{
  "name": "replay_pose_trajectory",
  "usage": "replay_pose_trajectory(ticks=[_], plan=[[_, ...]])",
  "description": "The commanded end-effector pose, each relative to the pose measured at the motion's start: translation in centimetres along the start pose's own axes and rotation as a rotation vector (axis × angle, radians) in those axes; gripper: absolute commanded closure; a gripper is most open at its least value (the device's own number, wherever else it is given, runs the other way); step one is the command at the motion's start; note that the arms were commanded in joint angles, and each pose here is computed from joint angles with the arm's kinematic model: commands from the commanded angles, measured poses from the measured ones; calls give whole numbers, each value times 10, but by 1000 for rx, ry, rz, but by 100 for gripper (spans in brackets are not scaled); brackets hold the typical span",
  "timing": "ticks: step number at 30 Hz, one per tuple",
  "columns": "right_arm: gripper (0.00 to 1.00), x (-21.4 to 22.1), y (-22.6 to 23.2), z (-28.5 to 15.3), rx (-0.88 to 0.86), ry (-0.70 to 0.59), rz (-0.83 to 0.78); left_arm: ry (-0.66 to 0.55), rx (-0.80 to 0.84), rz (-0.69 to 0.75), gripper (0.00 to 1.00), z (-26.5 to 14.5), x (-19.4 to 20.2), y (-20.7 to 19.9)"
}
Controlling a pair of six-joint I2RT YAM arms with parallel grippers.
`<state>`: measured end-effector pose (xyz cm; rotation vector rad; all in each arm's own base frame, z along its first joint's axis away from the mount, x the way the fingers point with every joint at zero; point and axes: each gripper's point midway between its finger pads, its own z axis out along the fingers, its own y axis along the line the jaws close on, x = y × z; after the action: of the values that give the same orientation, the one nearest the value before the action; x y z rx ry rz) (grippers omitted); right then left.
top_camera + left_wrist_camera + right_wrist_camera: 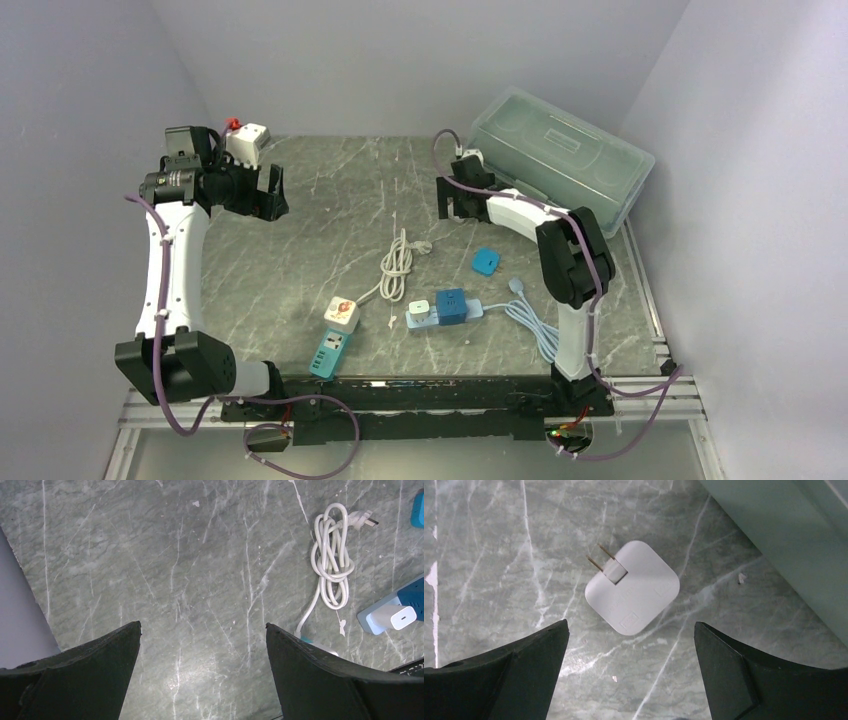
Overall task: Insert the plug
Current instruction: Pick up the plug from the center of the board.
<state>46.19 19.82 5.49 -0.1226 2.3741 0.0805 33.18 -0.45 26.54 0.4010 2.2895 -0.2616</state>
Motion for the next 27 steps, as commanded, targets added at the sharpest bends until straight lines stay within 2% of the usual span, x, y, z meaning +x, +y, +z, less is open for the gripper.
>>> replay_pose_trajectory(ticks=[1, 13, 27], plan=[[0, -36, 12, 3, -34, -101, 34, -20, 1, 22, 0, -4, -7, 1], [0, -24, 12, 31, -33, -84, -78, -17, 4, 10, 0, -1, -10, 3], [0, -15, -3, 44, 51, -52, -79, -21, 2, 11, 0, -3, -11, 2]])
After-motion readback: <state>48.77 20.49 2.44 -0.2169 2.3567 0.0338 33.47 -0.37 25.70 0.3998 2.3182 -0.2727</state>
